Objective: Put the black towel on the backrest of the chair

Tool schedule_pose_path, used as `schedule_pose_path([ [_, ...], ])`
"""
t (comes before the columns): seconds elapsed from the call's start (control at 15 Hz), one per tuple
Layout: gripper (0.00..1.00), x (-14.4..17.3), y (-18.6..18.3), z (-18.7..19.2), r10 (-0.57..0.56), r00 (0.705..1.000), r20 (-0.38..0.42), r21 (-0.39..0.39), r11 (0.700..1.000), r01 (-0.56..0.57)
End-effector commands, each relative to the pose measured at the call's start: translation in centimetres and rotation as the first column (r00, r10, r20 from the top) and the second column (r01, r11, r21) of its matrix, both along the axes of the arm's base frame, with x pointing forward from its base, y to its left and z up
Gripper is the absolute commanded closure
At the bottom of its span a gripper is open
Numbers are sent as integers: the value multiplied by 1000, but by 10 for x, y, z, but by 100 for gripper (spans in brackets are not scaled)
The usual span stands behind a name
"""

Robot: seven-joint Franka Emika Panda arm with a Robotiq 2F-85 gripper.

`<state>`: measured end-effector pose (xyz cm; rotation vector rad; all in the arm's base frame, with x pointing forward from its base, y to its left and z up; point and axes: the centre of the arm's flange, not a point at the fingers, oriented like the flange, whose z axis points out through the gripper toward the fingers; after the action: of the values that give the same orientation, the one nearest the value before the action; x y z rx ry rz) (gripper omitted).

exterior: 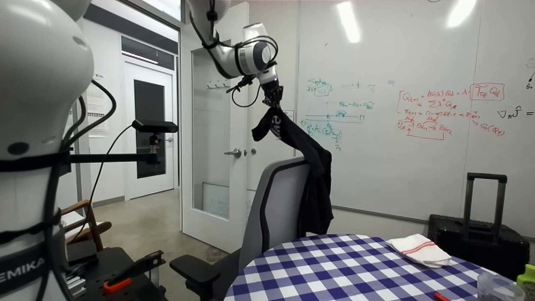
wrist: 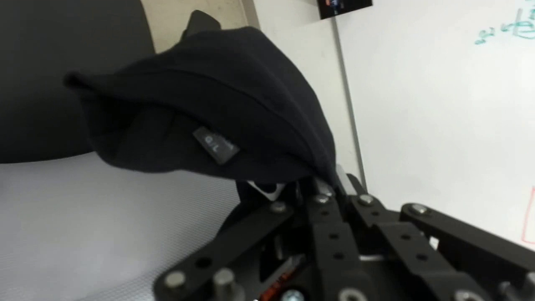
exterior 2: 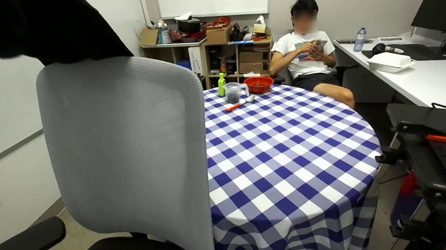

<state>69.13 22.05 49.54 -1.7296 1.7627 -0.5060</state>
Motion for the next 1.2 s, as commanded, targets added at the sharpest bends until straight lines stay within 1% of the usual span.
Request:
schedule_pose_path([
  [0.0,91,-43,20,-36,89,986,-140,-87,991,-102],
  [0.07,69,-51,25,-46,111,979,-169,-106,986,-130],
  [0.2,64,-66,32,-56,154,965,-211,-127,975,-183],
  [0.27,57,-71,34,-58,171,959,-226,-132,970,-204],
  [0.33,49,-75,35,-59,183,955,-235,-136,966,-219],
  [0.47,36,-82,37,-58,200,949,-245,-144,960,-240],
  [0.6,20,-86,33,-54,215,945,-245,-145,956,-255],
  [0.67,12,-86,27,-50,222,945,-239,-150,953,-262],
  [0.8,0,-76,5,-36,221,945,-241,-173,948,-265],
  [0.93,0,-67,-24,-23,216,943,-252,-213,938,-272],
  [1.13,0,-48,-96,-8,180,940,-289,-264,929,-259],
])
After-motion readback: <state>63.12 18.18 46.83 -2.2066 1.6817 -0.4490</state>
